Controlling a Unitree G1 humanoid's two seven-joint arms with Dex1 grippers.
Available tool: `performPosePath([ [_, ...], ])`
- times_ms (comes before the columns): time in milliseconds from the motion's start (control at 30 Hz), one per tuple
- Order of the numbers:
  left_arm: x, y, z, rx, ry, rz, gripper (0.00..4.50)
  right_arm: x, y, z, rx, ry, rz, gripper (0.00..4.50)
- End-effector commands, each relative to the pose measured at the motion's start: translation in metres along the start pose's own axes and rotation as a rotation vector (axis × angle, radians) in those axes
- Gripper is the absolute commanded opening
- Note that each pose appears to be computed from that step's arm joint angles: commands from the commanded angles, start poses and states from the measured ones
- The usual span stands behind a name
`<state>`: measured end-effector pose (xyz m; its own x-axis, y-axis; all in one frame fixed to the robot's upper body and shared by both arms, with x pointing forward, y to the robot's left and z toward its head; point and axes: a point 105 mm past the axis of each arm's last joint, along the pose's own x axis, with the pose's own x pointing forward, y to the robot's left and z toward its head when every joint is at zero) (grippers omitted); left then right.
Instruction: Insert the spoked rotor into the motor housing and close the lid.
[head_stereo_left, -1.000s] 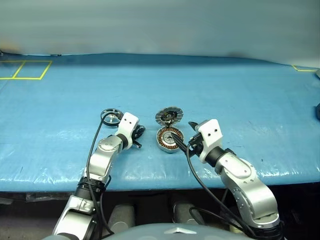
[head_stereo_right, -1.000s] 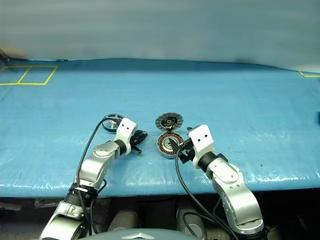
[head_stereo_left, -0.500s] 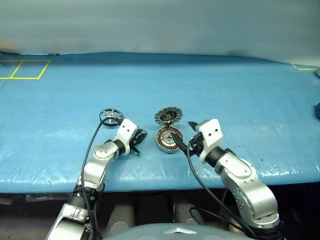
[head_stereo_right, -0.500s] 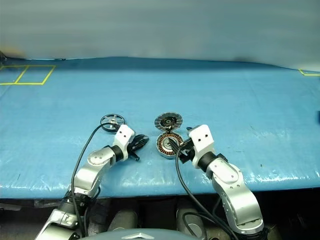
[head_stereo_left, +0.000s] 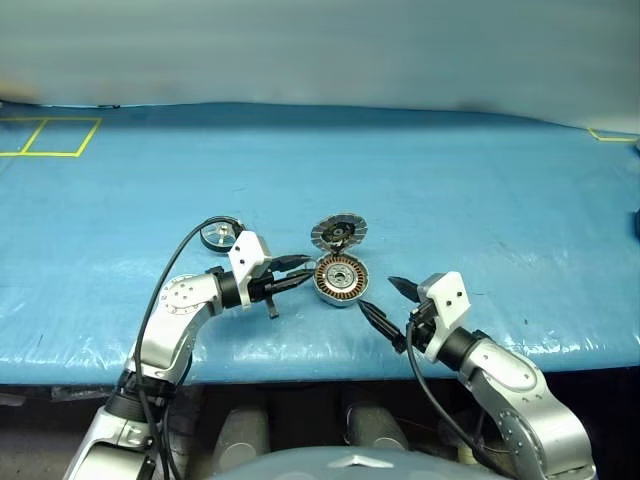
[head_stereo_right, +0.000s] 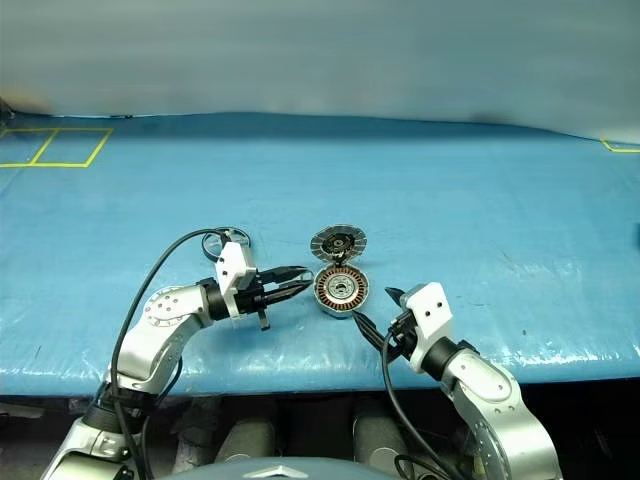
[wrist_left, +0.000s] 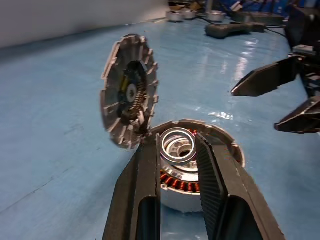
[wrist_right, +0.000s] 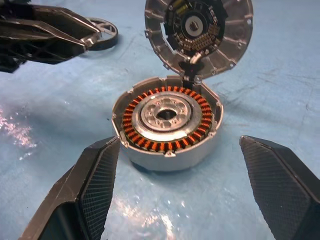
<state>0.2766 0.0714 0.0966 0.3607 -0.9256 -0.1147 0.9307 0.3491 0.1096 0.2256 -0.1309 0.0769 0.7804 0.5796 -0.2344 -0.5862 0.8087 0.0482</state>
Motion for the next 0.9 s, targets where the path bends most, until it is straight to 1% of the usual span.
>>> performPosePath([
  [33, 0.015, -0.005, 0.005, 0.059, 0.012, -0.060, 0.67, -0.010, -0.002, 0.003, -0.026, -0.023, -0.012, 4.03],
  [200, 0.043, 0.011, 0.000, 0.110, 0.075, 0.008, 0.67, -0.020, -0.003, -0.006, -0.032, 0.008, -0.056, 4.03],
  [300, 0.052, 0.012, -0.001, 0.103, 0.089, -0.012, 0.67, -0.020, -0.001, -0.005, -0.030, -0.002, -0.069, 4.03],
  [400, 0.058, 0.007, -0.007, 0.116, 0.127, -0.060, 0.67, -0.019, 0.005, -0.005, -0.028, -0.006, -0.061, 4.03],
  [467, 0.059, 0.002, -0.010, 0.134, 0.152, -0.108, 0.67, -0.018, 0.010, -0.006, -0.024, -0.005, -0.051, 4.03],
  [600, 0.057, 0.005, -0.013, 0.150, 0.189, -0.115, 0.67, -0.020, 0.009, -0.008, -0.029, 0.003, -0.065, 4.03],
  [900, 0.058, 0.005, -0.015, 0.145, 0.216, -0.141, 0.67, -0.016, 0.006, -0.014, -0.024, 0.022, -0.089, 4.03],
])
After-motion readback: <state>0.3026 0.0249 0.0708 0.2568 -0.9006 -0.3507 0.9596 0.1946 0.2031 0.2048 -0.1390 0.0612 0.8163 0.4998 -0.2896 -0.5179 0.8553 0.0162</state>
